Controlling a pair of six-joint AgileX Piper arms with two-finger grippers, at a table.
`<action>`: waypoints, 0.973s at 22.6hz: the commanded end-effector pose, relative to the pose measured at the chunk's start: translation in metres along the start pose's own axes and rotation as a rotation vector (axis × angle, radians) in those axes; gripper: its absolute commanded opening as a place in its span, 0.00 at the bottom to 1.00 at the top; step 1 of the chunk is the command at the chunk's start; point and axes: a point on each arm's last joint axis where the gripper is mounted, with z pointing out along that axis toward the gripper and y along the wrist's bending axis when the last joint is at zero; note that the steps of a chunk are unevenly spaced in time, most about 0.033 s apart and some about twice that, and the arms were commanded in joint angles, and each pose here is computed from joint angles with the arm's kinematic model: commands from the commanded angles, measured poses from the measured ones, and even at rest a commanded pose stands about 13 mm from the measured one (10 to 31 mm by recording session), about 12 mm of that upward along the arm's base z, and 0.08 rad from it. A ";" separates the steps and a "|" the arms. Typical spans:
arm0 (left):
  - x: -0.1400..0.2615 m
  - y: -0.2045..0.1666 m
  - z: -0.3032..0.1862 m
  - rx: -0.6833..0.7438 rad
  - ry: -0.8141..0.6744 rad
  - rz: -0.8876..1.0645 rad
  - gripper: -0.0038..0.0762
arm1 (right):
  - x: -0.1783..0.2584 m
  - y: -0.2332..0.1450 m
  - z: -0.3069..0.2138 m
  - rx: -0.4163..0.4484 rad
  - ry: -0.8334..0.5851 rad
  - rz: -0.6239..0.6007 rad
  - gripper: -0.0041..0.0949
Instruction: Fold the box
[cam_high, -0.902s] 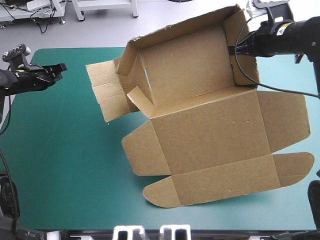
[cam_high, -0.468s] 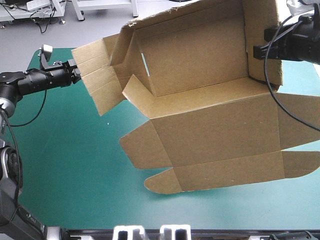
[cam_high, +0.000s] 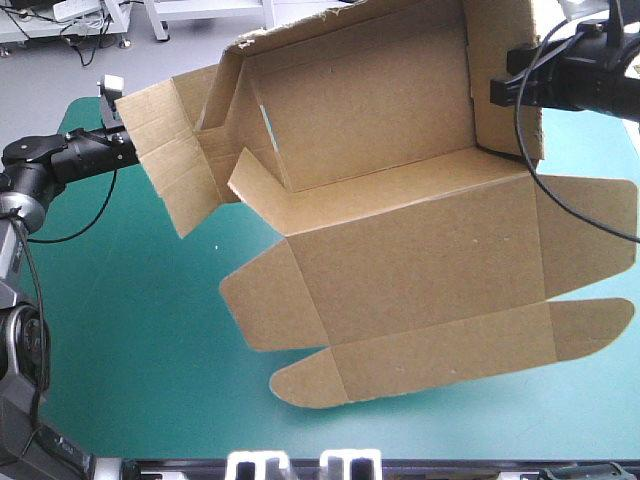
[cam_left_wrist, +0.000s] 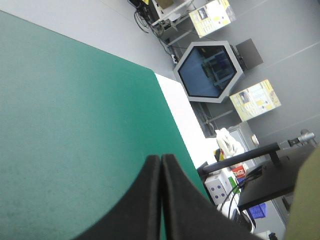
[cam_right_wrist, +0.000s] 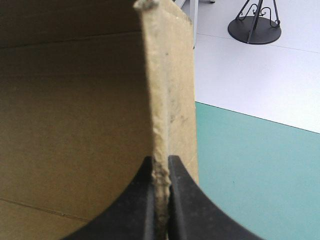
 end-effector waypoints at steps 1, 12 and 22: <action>0.004 -0.065 -0.008 0.185 0.021 0.088 0.04 | -0.017 0.002 -0.005 -0.020 -0.158 0.025 0.02; 0.023 -0.123 -0.021 0.197 0.045 0.211 0.03 | -0.019 -0.007 0.023 -0.030 -0.162 0.051 0.02; 0.041 -0.150 -0.005 0.268 0.092 0.236 0.03 | -0.014 -0.011 0.048 -0.061 -0.119 0.080 0.02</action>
